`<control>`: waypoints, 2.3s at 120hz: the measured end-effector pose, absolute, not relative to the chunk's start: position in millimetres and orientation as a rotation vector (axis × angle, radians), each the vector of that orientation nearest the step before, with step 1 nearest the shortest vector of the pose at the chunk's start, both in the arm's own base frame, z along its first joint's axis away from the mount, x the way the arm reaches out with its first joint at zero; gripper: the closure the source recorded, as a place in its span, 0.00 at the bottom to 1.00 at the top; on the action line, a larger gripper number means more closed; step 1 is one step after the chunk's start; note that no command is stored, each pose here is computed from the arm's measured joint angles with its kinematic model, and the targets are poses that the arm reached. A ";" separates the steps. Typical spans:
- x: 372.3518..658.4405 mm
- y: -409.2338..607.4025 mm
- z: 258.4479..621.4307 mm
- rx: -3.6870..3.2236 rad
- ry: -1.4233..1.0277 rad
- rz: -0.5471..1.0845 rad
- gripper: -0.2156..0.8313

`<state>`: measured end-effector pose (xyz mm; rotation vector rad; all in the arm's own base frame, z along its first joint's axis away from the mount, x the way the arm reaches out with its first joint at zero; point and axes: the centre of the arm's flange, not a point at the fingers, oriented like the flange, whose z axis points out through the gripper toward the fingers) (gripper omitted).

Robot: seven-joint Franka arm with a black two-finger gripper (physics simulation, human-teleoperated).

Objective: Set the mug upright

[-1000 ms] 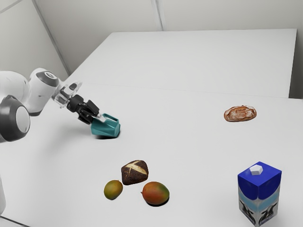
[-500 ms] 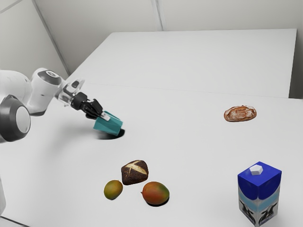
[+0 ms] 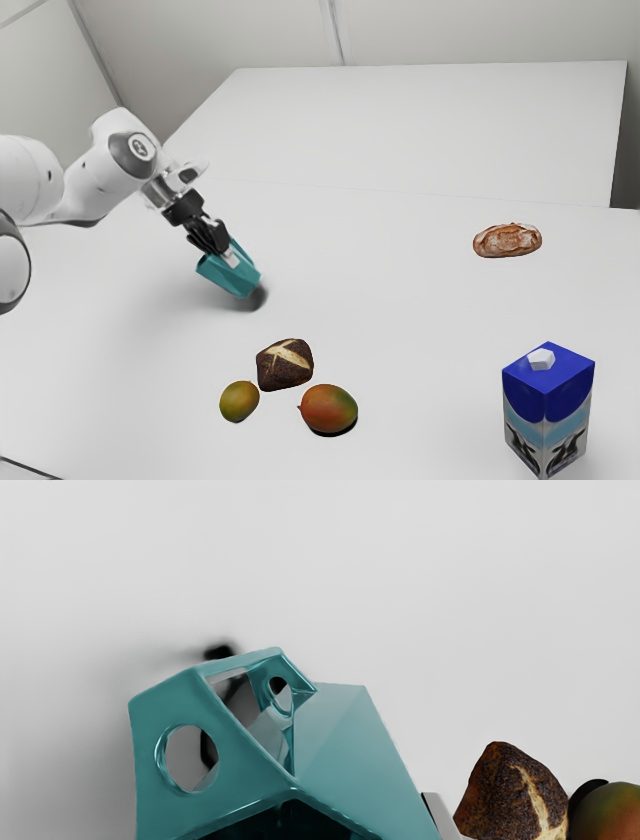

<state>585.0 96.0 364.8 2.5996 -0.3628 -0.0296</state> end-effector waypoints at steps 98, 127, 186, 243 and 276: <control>559.3 52.2 352.6 3.113 -0.515 -0.353 0.96; 550.1 43.2 343.8 3.166 -0.453 -0.426 0.95; 553.2 44.2 343.3 3.206 -0.291 -0.426 0.46; 573.2 46.5 398.3 3.214 -0.239 -0.273 0.23; 579.3 46.5 433.3 3.216 -0.242 -0.205 0.21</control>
